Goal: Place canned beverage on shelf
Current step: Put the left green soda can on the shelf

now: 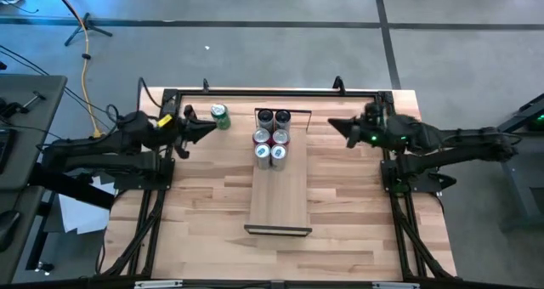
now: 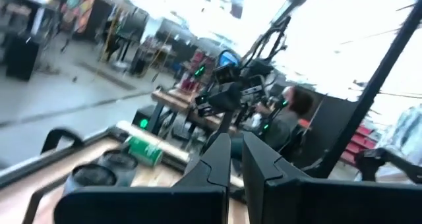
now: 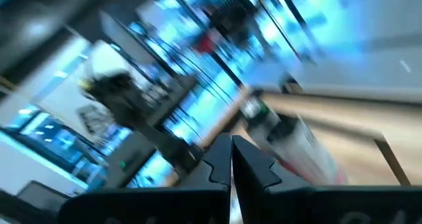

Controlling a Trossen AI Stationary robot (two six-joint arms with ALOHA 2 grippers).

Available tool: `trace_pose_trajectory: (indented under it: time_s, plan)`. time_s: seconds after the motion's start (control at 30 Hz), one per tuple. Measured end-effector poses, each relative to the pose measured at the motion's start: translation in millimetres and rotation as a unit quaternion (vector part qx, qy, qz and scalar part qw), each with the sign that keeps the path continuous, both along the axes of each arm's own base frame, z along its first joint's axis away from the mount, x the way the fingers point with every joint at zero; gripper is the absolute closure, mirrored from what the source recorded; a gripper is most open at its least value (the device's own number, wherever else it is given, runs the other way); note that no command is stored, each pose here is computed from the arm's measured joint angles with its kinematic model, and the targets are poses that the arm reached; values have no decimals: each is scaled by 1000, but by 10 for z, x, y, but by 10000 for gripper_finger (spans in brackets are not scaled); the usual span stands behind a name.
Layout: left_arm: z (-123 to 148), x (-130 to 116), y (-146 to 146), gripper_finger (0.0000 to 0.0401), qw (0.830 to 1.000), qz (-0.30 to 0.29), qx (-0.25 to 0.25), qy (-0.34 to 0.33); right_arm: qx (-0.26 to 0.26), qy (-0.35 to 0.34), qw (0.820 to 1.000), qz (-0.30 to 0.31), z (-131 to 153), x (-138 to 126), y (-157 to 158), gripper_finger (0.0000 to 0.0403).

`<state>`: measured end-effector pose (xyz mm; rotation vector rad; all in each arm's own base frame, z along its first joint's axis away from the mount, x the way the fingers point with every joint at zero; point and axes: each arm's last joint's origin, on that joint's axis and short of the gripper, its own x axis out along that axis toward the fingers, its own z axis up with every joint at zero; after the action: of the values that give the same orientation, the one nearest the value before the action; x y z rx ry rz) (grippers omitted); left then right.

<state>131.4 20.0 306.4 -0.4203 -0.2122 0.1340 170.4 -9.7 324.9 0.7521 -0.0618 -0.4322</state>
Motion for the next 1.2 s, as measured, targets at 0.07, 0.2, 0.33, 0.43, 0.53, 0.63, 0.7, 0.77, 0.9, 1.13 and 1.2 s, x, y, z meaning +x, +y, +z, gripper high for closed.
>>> trace_pose_trajectory:
  time_s: [0.07,0.2,0.33,0.43,0.53,0.63,0.7,0.77,0.9,1.13,1.2]
  plan:
    - [14,0,-14,398,1000,-2,16,-4,-38,-32,999,2,99,-27,0,403]
    - [-2,14,-19,398,999,2,43,9,-113,-58,992,0,208,-14,0,403]
    - [-7,14,-5,398,999,14,45,13,-136,-52,989,1,214,-8,1,403]
    - [-18,13,11,392,998,29,54,21,-136,-45,990,2,201,-7,1,403]
    - [-47,10,46,372,996,60,48,41,-135,-43,990,2,197,-7,1,403]
    - [3,-12,88,334,991,88,39,95,-135,-37,990,3,185,-5,1,402]
    - [79,-26,121,302,984,106,33,139,-135,-36,990,3,183,-6,1,402]
    - [152,-33,161,267,975,124,26,185,-134,-31,990,4,174,-4,1,402]
    - [319,-14,242,194,957,136,14,256,-134,-22,991,7,155,-2,2,402]
    - [711,86,482,88,914,168,38,366,-132,-17,991,8,144,-2,2,402]
    - [839,131,613,69,899,193,37,391,-132,-18,991,10,144,-1,3,402]
